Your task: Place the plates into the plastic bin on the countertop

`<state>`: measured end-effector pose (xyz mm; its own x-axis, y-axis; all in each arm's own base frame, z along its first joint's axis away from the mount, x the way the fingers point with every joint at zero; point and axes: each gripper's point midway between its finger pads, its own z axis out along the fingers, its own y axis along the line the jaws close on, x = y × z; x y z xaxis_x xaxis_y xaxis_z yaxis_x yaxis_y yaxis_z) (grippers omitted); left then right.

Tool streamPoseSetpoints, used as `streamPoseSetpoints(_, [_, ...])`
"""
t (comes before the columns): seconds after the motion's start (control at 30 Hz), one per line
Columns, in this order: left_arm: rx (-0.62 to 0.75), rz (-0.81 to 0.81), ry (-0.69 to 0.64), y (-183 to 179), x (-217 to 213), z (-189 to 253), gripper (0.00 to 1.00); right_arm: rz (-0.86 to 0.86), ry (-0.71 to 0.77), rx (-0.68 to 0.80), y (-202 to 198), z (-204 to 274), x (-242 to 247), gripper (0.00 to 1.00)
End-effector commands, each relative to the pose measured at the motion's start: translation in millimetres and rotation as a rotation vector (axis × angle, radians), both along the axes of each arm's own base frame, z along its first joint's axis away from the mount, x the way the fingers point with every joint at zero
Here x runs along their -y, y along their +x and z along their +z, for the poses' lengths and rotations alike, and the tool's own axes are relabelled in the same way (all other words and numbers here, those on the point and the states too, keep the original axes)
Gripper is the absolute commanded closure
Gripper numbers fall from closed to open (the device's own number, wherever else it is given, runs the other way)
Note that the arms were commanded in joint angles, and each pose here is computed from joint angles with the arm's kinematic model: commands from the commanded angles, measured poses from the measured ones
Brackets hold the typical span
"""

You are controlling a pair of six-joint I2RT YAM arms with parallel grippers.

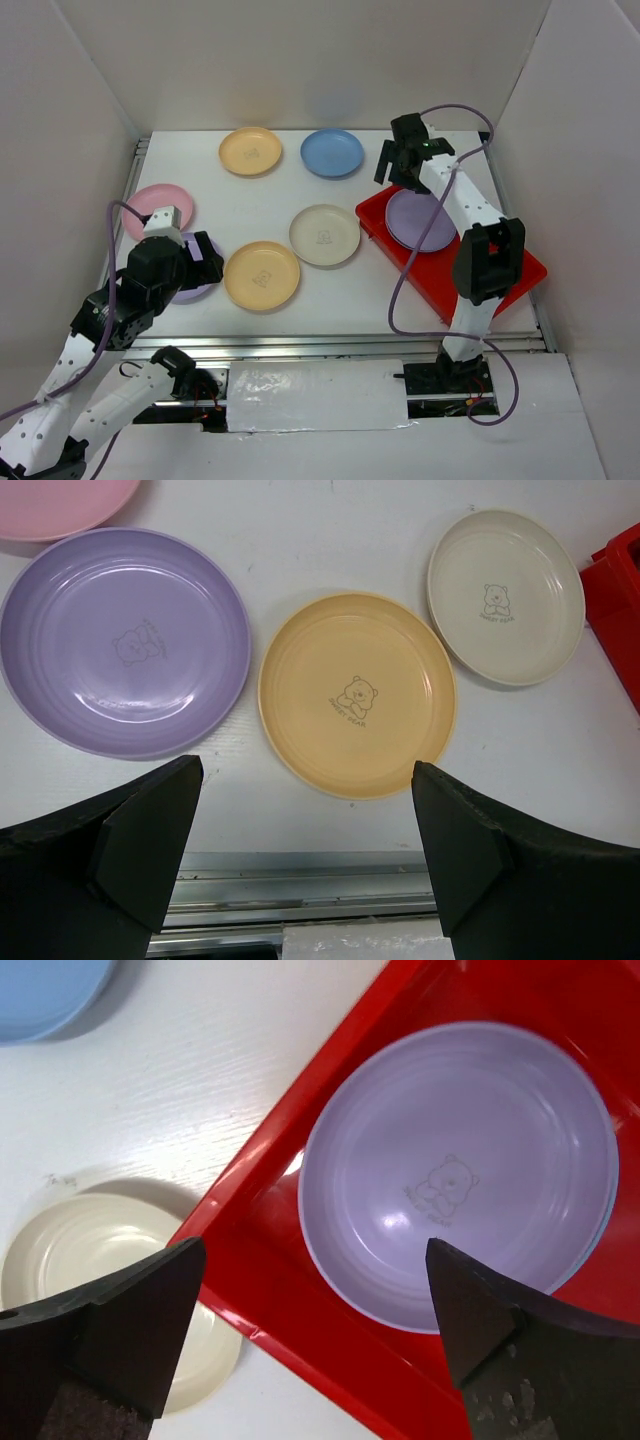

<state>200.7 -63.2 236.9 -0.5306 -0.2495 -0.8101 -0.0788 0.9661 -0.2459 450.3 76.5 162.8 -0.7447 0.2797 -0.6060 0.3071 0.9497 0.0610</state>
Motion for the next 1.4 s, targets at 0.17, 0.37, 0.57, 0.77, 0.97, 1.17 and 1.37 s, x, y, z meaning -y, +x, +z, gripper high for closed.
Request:
streamPoseSetpoints(0.17, [0.051,-0.008,-0.026,2,3,11,0.01,0.233,0.141,0.296,-30,129,-91,0.00])
streamPoseSetpoints(0.37, [0.067,0.031,-0.037,0,-4,14,0.01,0.322,0.199,0.209,-76,82,-164,0.00])
streamPoseSetpoints(0.57, [0.071,0.041,-0.034,-1,-6,14,0.01,0.064,0.242,0.172,-96,10,-171,0.00])
streamPoseSetpoints(0.77, [0.066,0.034,-0.035,0,-5,13,0.01,-0.138,0.245,0.169,-100,-28,-150,0.00])
streamPoseSetpoints(0.97, [0.066,0.027,-0.036,0,-3,13,0.01,-0.216,0.223,0.071,-96,-79,-142,0.00])
streamPoseSetpoints(1.17, [0.066,0.024,-0.036,0,-3,13,0.01,-0.275,0.223,0.019,-93,-108,-144,0.04])
streamPoseSetpoints(1.37, [0.073,0.017,-0.039,-1,-2,15,0.01,-0.313,0.239,0.014,-99,-125,-144,0.19])
